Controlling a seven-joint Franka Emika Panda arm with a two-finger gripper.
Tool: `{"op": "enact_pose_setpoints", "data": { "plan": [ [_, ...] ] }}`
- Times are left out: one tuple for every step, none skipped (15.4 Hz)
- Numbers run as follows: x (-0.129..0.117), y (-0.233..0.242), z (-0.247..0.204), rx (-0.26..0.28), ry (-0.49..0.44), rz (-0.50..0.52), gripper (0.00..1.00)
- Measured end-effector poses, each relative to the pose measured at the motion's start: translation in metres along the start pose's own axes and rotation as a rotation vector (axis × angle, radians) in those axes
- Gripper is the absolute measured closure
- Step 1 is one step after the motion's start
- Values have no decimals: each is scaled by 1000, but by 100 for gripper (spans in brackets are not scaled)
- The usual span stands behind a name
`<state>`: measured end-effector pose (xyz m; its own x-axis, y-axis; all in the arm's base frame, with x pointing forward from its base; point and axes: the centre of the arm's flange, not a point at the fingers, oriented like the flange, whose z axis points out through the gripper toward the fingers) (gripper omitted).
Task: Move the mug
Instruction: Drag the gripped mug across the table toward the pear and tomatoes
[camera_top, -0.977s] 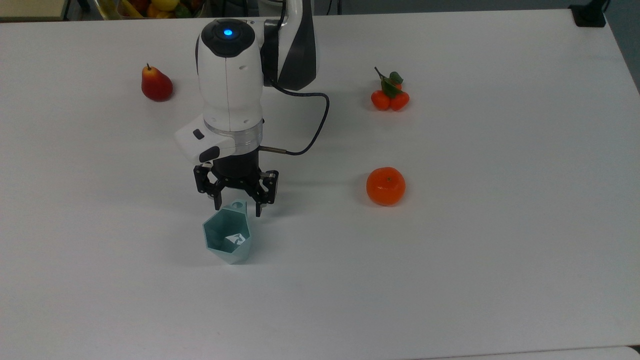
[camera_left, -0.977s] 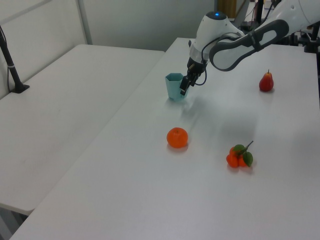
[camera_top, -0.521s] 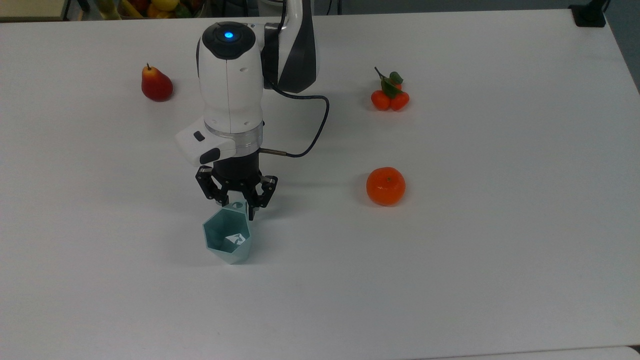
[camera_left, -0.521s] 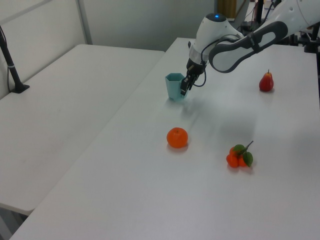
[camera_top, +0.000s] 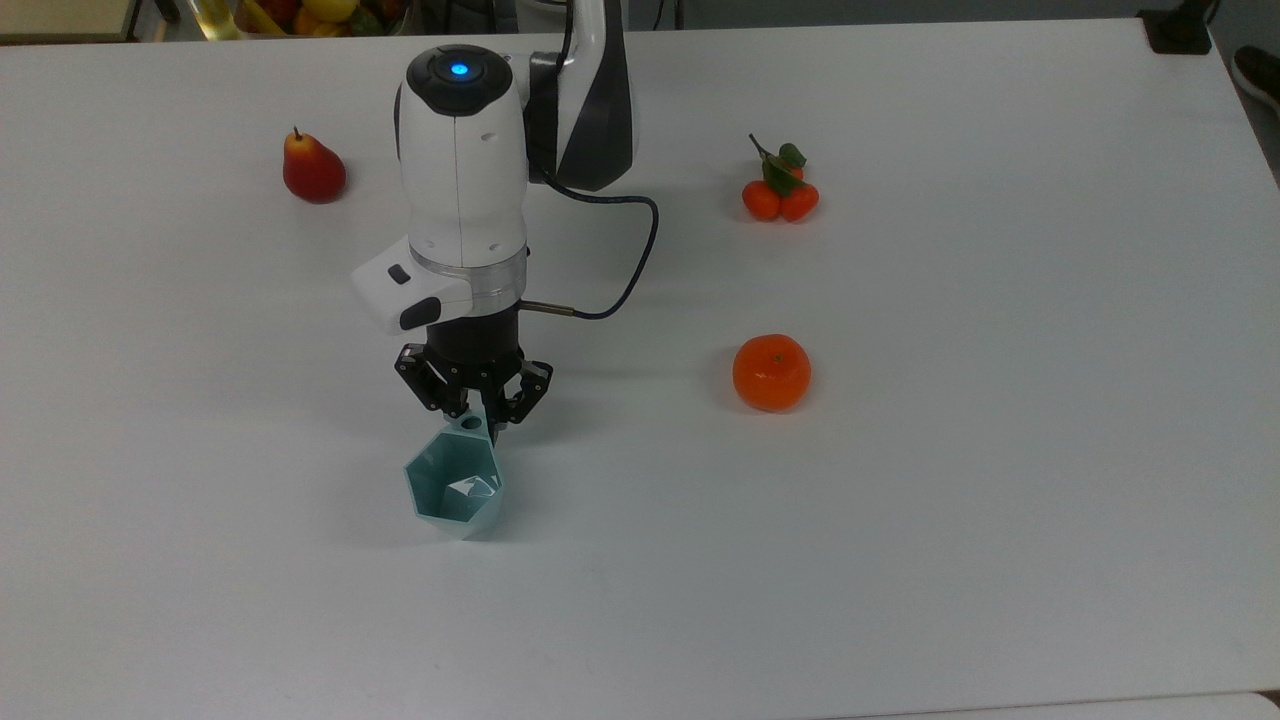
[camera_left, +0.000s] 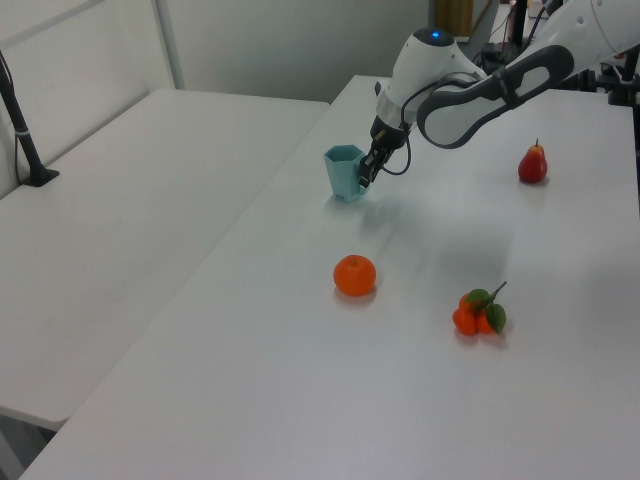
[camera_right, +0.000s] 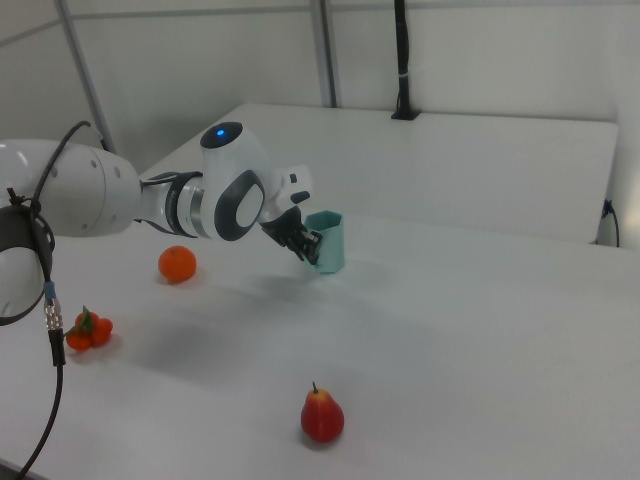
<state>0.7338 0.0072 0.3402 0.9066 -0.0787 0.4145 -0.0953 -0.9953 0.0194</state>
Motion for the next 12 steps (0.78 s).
{"op": "enact_pose_setpoints", "data": {
  "plan": [
    [0, 0, 0, 0, 0, 0, 77],
    [0, 0, 0, 0, 1, 0, 77],
    [1, 0, -2, 0, 4, 0, 77],
    [3, 0, -5, 1, 9, 0, 77],
    [5, 0, -10, 2, 16, 0, 77],
    [7, 0, -18, 0, 22, -2, 77],
    [8, 1, -28, -5, 17, -6, 77],
    [7, 2, -39, -13, 0, -10, 77],
    [5, 4, -53, -19, -21, -10, 77],
    [2, 7, -67, -24, -45, -8, 77],
    [-3, 8, -80, -28, -64, -6, 77],
    [-11, 10, -92, -30, -81, -4, 77]
  ]
}}
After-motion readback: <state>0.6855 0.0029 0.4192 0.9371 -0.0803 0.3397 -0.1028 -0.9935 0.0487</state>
